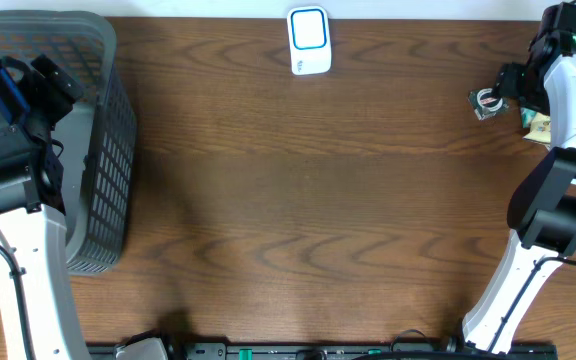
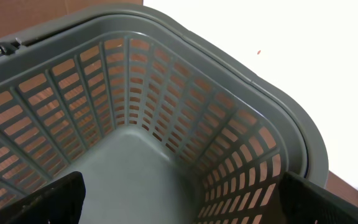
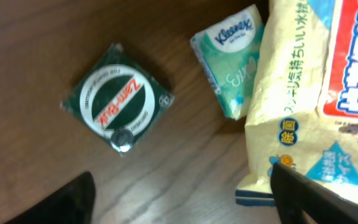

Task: Scan the item barcode

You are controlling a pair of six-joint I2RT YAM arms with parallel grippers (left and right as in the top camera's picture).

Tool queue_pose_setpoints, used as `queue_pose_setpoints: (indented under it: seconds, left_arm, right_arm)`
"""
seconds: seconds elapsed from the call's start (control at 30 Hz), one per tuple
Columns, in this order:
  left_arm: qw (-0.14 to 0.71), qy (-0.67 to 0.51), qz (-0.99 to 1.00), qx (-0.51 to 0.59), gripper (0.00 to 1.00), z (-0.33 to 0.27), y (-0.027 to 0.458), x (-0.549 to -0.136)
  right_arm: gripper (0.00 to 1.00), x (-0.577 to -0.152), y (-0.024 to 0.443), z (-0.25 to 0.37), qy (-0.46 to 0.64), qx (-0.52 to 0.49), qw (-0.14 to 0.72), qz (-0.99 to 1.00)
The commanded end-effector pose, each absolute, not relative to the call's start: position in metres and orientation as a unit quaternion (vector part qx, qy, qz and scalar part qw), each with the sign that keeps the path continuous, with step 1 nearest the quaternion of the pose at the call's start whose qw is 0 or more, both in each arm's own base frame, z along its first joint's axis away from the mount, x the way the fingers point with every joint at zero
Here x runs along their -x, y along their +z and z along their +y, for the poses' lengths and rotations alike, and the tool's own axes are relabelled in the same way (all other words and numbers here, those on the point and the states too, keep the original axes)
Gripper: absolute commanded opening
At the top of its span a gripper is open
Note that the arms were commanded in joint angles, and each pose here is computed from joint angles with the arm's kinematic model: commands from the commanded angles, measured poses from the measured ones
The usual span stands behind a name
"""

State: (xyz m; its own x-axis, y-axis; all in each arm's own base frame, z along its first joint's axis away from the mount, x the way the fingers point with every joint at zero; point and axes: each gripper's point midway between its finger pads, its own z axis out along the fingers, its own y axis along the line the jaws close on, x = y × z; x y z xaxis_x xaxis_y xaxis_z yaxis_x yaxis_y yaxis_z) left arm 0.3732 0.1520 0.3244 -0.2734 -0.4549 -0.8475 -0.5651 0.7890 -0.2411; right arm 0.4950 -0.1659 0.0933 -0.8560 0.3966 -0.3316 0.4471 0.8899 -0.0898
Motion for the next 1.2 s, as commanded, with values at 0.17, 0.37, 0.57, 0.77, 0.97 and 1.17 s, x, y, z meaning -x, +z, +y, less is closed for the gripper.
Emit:
queue_pose_setpoints:
  seconds: [0.17,0.37,0.57,0.77,0.97,1.17]
  left_arm:
    - [0.515,0.059,0.794,0.318,0.98,0.155,0.330,-0.374]
    - [0.515,0.059,0.794,0.318,0.98,0.155,0.330,-0.374]
    - [0.515,0.059,0.794,0.318,0.98,0.155,0.330,-0.374]
    - [0.515,0.059,0.794,0.318,0.98,0.155,0.330,-0.374]
    - [0.515,0.059,0.794,0.318,0.98,0.155,0.330,-0.374]
    - [0.515,0.059,0.794,0.318,0.98,0.155,0.330,-0.374]
  right_arm:
    - [0.99,-0.486,0.161,-0.153,-0.057,-0.224,0.201,0.952]
    - [0.99,-0.439,0.237,-0.111,0.022,-0.244,0.217,0.945]
    - [0.97,-0.373,0.294,-0.065,0.039,-0.211,0.225,0.951]
    - [0.99,-0.317,0.319,-0.019,0.010,-0.142,0.274,0.951]
    - [0.99,-0.275,0.301,0.024,0.030,-0.070,0.299,0.951]
    - [0.99,-0.254,0.264,0.034,0.054,-0.131,0.254,0.957]
